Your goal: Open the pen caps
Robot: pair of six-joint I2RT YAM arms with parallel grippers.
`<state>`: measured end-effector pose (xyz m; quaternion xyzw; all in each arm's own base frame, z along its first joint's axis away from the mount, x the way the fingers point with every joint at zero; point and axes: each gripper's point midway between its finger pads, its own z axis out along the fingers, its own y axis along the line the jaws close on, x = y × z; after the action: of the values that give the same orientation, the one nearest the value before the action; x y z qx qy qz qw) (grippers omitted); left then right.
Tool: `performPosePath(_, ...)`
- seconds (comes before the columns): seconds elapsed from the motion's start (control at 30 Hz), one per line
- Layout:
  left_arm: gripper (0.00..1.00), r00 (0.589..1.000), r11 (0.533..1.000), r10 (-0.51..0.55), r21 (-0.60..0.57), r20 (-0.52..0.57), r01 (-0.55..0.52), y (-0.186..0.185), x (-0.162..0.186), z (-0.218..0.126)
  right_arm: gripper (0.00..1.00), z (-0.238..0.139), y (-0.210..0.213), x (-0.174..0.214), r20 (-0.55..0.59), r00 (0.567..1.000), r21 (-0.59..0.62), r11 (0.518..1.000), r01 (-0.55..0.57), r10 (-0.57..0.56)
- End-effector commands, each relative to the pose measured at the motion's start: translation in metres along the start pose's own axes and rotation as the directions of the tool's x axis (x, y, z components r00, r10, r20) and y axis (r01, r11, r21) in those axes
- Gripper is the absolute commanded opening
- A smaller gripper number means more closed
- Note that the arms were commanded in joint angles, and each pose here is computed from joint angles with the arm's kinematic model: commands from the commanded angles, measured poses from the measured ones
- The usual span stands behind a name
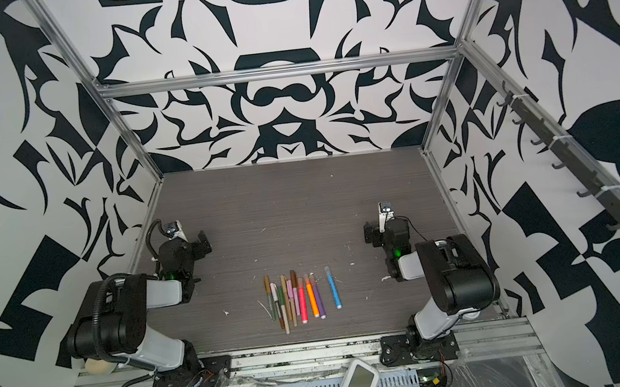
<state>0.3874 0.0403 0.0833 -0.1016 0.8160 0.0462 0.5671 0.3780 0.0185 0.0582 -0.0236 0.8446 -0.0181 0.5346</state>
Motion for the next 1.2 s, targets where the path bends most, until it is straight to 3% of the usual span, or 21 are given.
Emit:
performPosePath(0.0, 0.99, 0.999, 1.0, -0.002, 0.004, 0.032, 0.002, -0.0007, -0.009, 0.0011, 1.0, -0.0064, 0.0127, -0.0236, 0.092, 0.995, -0.068, 0.997, 0.036, -0.03)
performPosePath(1.17, 0.99, 1.0, 1.0, 0.0, 0.004, 0.03, 0.0, -0.0009, -0.0093, 0.0016, 0.99, -0.0053, 0.0129, -0.0236, 0.088, 0.996, -0.072, 0.997, 0.04, -0.034)
